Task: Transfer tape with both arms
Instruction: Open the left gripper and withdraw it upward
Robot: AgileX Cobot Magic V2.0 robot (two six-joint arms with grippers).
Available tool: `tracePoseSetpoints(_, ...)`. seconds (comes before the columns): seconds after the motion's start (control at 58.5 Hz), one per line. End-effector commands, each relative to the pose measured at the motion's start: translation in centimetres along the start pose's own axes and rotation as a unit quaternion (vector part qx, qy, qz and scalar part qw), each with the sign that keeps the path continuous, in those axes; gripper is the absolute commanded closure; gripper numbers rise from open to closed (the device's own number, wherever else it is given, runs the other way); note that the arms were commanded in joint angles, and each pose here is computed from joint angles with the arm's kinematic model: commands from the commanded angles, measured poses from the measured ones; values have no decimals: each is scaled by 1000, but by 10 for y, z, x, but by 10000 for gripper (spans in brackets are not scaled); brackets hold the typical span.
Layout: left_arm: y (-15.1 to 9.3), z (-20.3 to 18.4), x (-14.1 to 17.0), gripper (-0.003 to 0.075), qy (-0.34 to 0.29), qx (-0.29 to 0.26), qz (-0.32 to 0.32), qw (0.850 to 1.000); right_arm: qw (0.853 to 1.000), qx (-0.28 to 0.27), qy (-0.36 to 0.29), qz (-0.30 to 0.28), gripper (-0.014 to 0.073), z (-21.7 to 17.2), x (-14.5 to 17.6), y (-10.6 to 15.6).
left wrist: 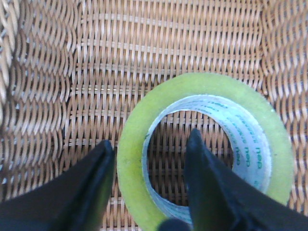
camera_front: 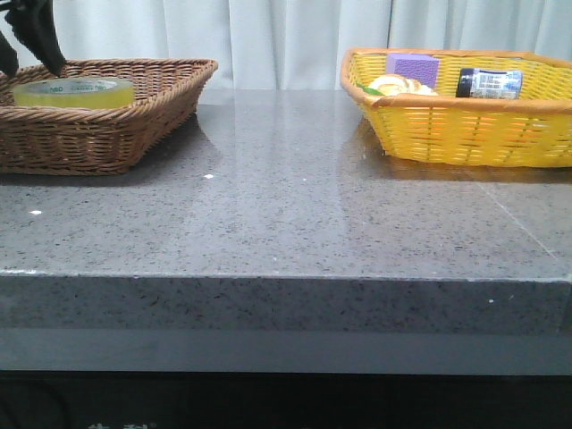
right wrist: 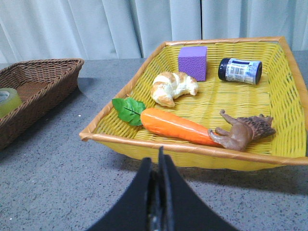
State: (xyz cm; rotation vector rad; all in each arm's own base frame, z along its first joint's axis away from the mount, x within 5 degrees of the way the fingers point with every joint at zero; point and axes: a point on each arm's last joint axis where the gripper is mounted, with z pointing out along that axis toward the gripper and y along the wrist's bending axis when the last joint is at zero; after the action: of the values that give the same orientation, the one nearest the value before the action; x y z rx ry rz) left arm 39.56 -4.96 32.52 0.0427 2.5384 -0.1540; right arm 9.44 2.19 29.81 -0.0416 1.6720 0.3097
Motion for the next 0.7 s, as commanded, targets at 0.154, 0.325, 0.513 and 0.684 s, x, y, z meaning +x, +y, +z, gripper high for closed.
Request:
tracePoseSetpoints(0.154, -4, -56, -14, 687, -90, 9, -1, 996, 998, 4, -56, -1, 664, -2, -16, 0)
tracePoseSetpoints(0.325, -4, -71, -6, 740, -117, 10, 3, 993, 998, 4, -56, -1, 664, -2, -16, 0)
tracePoseSetpoints(0.513, -1, -94, 29, 740, -186, 12, 1, 982, 998, 4, -56, -1, 664, -2, -16, 0)
tracePoseSetpoints(0.684, 4, -119, 79, 740, -260, 13, 5, 966, 998, 4, -56, -1, 664, -2, -16, 0)
